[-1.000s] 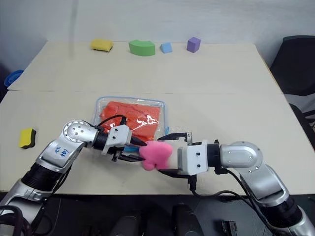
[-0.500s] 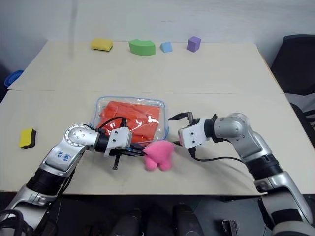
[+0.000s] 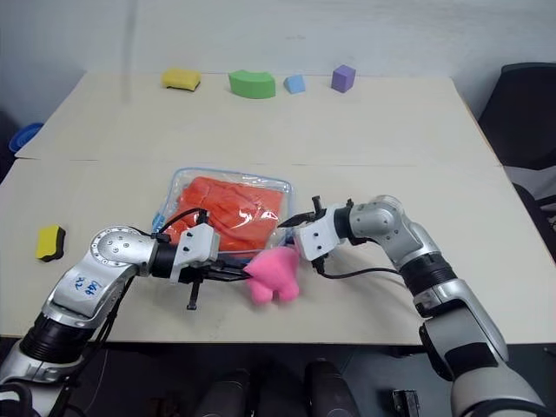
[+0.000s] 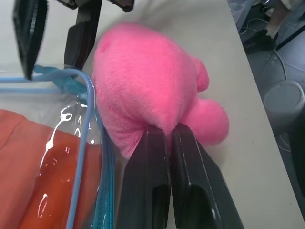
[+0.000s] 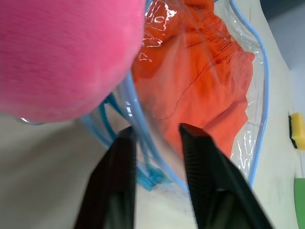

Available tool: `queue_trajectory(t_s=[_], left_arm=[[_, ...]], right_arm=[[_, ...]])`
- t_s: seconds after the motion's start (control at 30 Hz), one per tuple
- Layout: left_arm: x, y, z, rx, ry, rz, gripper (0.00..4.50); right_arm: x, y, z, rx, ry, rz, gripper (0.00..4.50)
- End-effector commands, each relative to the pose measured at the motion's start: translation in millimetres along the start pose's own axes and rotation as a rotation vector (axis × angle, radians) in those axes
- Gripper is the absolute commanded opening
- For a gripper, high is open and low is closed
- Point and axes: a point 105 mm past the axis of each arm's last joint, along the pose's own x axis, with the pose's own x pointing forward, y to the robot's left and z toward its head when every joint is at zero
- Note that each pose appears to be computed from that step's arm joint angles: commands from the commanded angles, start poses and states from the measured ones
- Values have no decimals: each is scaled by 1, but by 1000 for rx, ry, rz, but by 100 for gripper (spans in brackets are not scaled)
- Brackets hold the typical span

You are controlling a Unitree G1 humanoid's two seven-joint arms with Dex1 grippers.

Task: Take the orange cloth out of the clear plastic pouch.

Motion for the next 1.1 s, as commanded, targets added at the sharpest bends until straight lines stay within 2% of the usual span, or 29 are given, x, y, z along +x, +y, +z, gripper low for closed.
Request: queue_trajectory(t_s=[0.03, 0.23, 0.53, 0.73, 0.8, 0.9, 1.07, 1.1], left_arm=[[-5, -4, 5, 15, -8, 18, 0], [-37, -9, -14, -123, -1, 143, 0], [-137, -16, -39, -397, -16, 534, 0], [-210, 5, -50, -488, -49, 801, 0], [-225, 11, -54, -503, -46, 854, 0], [-223, 13, -58, -496, -25, 838, 0], [-188, 6, -65, -530, -32, 739, 0], [-181, 3, -68, -552, -35, 722, 0]], right_arm=[[-5, -12, 5, -34, -22, -29, 3], [-23, -11, -10, 0, 41, -51, 3], [-68, -4, -28, -32, 139, -56, 3], [-89, 5, -23, -71, 129, -48, 3], [-94, 9, -23, -52, 130, -49, 3], [-95, 14, -24, -30, 134, -50, 3], [-90, 17, -23, 46, 125, -76, 3], [-89, 19, -23, 72, 124, -76, 22]])
